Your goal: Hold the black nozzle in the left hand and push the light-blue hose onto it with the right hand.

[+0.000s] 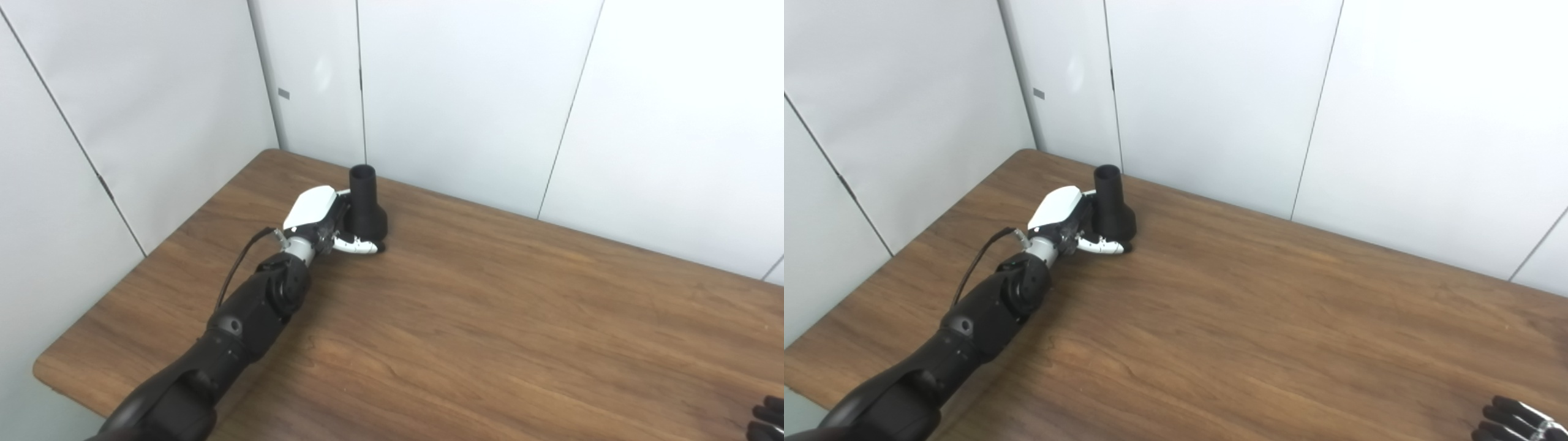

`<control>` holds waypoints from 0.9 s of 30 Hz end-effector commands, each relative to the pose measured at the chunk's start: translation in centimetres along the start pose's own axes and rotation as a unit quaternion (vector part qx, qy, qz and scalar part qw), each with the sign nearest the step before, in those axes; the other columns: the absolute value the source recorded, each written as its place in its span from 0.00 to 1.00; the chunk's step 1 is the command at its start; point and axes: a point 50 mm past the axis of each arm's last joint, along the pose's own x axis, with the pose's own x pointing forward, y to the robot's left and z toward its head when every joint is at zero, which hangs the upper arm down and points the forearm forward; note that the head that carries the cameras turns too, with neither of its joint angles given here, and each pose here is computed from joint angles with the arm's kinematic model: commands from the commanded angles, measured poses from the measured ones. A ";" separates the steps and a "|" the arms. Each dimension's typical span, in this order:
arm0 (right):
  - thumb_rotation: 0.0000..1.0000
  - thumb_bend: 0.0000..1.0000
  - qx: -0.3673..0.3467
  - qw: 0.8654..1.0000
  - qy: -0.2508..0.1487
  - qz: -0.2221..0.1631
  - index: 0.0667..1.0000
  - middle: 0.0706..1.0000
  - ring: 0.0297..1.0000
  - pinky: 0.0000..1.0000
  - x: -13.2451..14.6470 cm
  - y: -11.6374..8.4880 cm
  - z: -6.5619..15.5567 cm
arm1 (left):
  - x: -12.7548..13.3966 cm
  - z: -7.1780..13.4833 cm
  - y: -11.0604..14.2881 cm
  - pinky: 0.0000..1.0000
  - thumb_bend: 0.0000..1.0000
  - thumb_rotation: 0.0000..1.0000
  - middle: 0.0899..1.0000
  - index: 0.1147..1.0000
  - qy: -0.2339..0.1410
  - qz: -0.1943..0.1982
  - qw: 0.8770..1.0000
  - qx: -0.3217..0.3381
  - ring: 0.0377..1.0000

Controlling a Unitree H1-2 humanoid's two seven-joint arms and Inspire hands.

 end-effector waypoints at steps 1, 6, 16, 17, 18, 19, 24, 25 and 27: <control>0.00 0.23 -0.011 1.000 -0.028 -0.008 0.65 0.66 0.66 0.59 0.0 -0.5 1.3 | -1.0 -1.0 -1.3 0.84 0.98 0.11 0.67 0.67 -0.003 -0.028 0.999 0.021 0.68; 0.00 0.23 -0.013 0.999 -0.029 -0.008 0.65 0.66 0.66 0.59 0.0 -0.5 1.3 | -1.0 -1.1 -1.4 0.82 0.95 0.02 0.57 0.60 -0.015 -0.021 0.999 0.030 0.61; 0.00 0.22 -0.014 0.999 -0.031 -0.005 0.65 0.66 0.66 0.60 0.0 -0.4 1.4 | -0.9 0.0 -1.3 0.75 0.60 0.02 0.44 0.47 -0.032 -0.013 0.999 0.033 0.45; 0.00 0.22 -0.012 0.999 -0.030 -0.006 0.65 0.66 0.66 0.60 0.0 -0.4 1.3 | -1.0 0.3 -1.3 0.70 0.56 0.01 0.40 0.47 -0.035 -0.013 0.999 0.034 0.41; 0.00 0.22 -0.010 0.999 -0.030 -0.005 0.65 0.66 0.66 0.60 0.0 -0.3 1.3 | -0.9 0.3 -1.5 0.67 0.54 0.00 0.39 0.47 -0.038 -0.013 0.998 0.040 0.40; 0.00 0.22 -0.008 0.999 -0.031 -0.004 0.65 0.66 0.66 0.60 0.0 -0.3 1.3 | -0.9 0.3 -1.6 0.63 0.53 0.00 0.40 0.46 -0.042 -0.012 0.998 0.047 0.41; 0.00 0.23 -0.011 0.999 -0.034 -0.005 0.65 0.66 0.66 0.60 0.0 -0.2 1.3 | -1.1 0.8 -2.0 0.17 0.52 0.00 0.38 0.45 -0.055 -0.008 0.997 0.060 0.19; 0.00 0.23 -0.012 0.999 -0.034 -0.005 0.65 0.67 0.67 0.60 0.0 -0.2 1.3 | -1.1 1.0 -2.1 0.15 0.52 0.00 0.40 0.43 -0.056 -0.008 0.997 0.061 0.17; 0.00 0.23 -0.014 0.999 -0.035 -0.005 0.65 0.67 0.67 0.60 0.0 -0.1 1.3 | -1.3 1.2 -2.3 0.13 0.53 0.00 0.42 0.42 -0.061 -0.007 0.996 0.057 0.14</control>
